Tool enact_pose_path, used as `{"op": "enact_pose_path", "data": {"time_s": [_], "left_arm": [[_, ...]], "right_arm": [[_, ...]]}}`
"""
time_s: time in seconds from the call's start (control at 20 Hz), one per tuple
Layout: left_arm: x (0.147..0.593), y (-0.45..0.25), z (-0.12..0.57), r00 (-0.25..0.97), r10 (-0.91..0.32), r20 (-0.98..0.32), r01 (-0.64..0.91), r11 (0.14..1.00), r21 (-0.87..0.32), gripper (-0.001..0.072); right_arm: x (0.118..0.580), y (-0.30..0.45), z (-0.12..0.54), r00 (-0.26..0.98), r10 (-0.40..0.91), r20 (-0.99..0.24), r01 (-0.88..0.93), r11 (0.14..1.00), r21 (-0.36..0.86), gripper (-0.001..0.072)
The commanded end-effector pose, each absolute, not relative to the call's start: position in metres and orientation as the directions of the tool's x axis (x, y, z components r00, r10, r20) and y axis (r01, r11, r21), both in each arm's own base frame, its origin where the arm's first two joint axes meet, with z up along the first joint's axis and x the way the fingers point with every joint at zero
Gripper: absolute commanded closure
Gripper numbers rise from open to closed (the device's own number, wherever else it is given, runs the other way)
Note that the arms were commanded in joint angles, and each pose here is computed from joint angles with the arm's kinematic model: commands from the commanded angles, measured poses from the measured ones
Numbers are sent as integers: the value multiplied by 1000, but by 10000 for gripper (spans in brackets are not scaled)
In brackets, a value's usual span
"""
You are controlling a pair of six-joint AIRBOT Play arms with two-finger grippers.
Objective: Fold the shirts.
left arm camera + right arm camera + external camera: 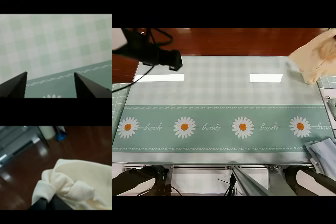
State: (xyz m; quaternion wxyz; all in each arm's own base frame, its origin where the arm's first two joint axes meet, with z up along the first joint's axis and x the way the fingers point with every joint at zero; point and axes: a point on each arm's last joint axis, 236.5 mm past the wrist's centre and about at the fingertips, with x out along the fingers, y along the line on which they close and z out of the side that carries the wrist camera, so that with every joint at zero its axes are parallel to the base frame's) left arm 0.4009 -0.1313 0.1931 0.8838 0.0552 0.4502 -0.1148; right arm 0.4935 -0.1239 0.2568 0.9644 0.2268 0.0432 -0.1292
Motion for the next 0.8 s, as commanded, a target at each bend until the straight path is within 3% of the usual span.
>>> {"op": "enact_pose_path", "data": {"time_s": [0.0,0.15,0.3,0.4,0.5,0.65,0.75], "left_arm": [[385,-137,266,650,-230,-724,277,959,-57,-13],[358,-143,329,728,-325,-604,327,939,-111,-13],[328,-136,360,762,-353,-542,345,931,-121,-13],[314,-131,365,763,-354,-541,347,930,-119,-13],[309,-130,357,743,-347,-572,332,934,-136,-13],[313,-132,332,704,-335,-626,322,936,-139,-13],[319,-134,306,668,-322,-671,314,939,-138,26]], "right_arm": [[428,-62,380,981,-134,140,64,906,418,694],[374,-2,435,964,2,265,-112,909,402,694],[345,45,438,963,135,234,-217,902,373,694],[342,79,403,968,237,83,-251,897,363,695],[342,119,342,926,345,-152,-272,891,363,694],[335,200,241,735,479,-480,-349,874,338,694],[321,263,178,586,533,-610,-468,837,282,694]]}}
